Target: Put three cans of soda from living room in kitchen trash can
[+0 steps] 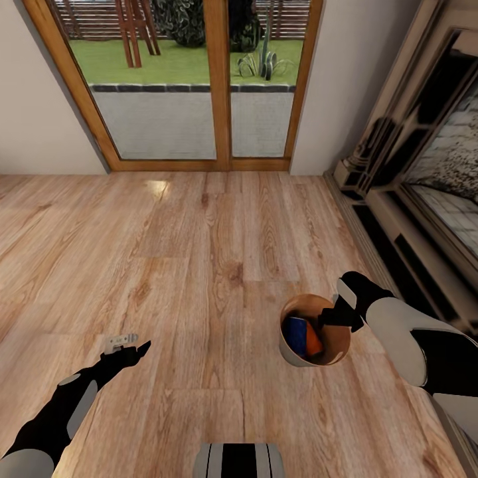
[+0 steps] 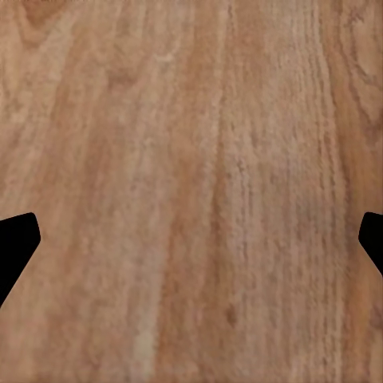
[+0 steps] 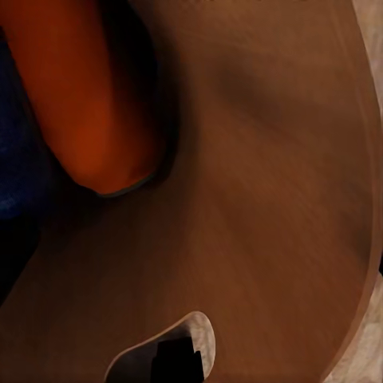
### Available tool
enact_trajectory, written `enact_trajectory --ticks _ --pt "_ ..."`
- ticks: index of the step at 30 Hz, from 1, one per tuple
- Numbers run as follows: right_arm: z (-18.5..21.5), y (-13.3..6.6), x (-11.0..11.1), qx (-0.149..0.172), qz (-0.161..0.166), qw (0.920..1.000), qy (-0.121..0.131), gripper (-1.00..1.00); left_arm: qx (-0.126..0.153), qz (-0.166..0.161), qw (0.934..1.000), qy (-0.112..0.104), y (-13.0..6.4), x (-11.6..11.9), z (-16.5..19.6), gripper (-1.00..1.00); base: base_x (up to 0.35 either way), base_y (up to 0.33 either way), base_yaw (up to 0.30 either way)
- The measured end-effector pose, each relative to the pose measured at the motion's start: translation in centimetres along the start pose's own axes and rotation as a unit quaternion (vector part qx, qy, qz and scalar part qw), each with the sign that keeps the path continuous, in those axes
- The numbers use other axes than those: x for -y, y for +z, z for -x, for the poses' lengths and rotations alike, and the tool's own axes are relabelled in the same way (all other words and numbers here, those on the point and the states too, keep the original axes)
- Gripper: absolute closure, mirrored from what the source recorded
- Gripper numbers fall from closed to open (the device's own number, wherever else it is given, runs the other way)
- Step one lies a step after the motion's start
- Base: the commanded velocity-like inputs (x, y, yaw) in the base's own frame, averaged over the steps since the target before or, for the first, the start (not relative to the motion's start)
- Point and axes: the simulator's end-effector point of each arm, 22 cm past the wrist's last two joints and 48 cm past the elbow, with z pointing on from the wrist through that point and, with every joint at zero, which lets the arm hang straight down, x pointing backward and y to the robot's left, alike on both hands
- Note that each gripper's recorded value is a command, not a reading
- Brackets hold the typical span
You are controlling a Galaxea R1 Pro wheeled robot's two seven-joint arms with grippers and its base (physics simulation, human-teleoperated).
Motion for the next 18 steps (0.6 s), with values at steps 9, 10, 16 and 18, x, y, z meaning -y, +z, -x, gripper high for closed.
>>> enact_trajectory --ticks 9,10,16,18 --pt "0.01 -0.01 0.00 0.000 0.000 1.0000 0.000 -1.00 0.000 0.000 1.0000 0.000 0.00 0.00 0.01 -1.00 0.000 0.000 0.000" --pt "0.01 -0.01 0.00 0.000 0.000 1.0000 0.000 -1.00 0.000 0.000 1.0000 0.000 0.00 0.01 0.02 -1.00 0.000 0.000 0.000" --pt "0.01 -0.01 0.00 0.000 0.000 1.0000 0.000 -1.00 0.000 0.000 1.0000 0.000 0.00 0.00 -0.01 -1.00 0.000 0.000 0.000" --pt "0.01 -0.01 0.00 0.000 0.000 1.0000 0.000 -1.00 0.000 0.000 1.0000 0.000 0.00 0.01 -0.01 -1.00 0.000 0.000 0.000"
